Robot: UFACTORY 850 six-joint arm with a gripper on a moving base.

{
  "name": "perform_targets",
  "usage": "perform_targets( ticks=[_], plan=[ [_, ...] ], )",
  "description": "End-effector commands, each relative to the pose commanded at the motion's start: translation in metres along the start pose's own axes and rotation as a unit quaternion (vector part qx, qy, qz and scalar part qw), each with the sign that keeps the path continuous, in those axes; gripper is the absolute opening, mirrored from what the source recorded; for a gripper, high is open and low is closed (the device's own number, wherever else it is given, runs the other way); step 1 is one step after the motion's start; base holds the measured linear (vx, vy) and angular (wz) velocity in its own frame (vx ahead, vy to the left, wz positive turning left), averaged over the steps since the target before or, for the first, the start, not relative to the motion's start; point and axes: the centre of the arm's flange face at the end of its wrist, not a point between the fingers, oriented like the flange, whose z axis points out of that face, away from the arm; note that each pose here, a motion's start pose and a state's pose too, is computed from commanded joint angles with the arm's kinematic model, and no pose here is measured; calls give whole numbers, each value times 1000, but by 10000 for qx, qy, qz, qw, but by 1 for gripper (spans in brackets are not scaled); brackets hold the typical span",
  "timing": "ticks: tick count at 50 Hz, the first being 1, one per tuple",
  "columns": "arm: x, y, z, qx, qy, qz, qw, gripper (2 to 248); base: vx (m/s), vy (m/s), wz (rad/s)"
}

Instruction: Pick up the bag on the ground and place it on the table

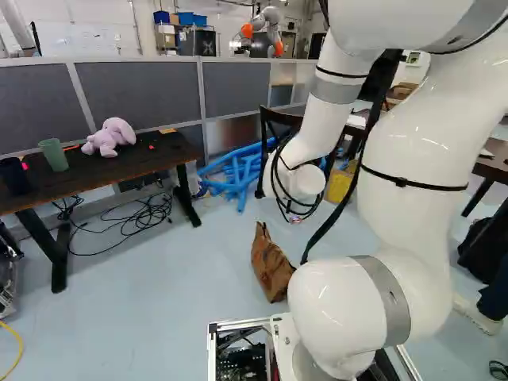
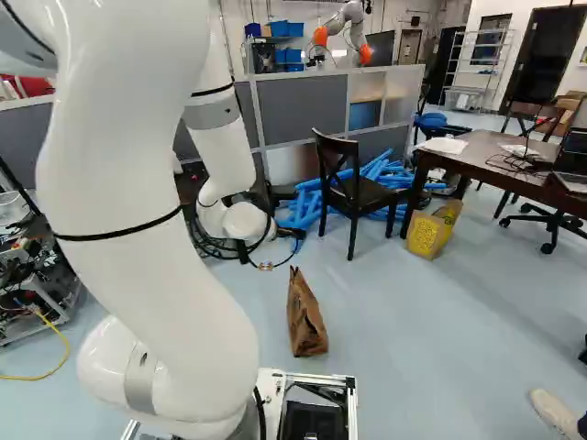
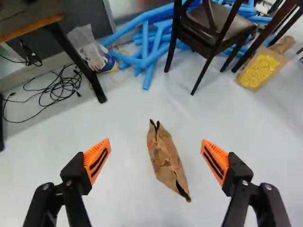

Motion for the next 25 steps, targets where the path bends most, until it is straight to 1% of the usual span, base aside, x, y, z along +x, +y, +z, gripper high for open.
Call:
perform_targets(
  ticks=[13,25],
  plan=[
    [-6,9,21,-54,-513,61,9986,247,0,0,0],
    [-11,18,41,-99,-972,126,9951,247,0,0,0]
  ],
)
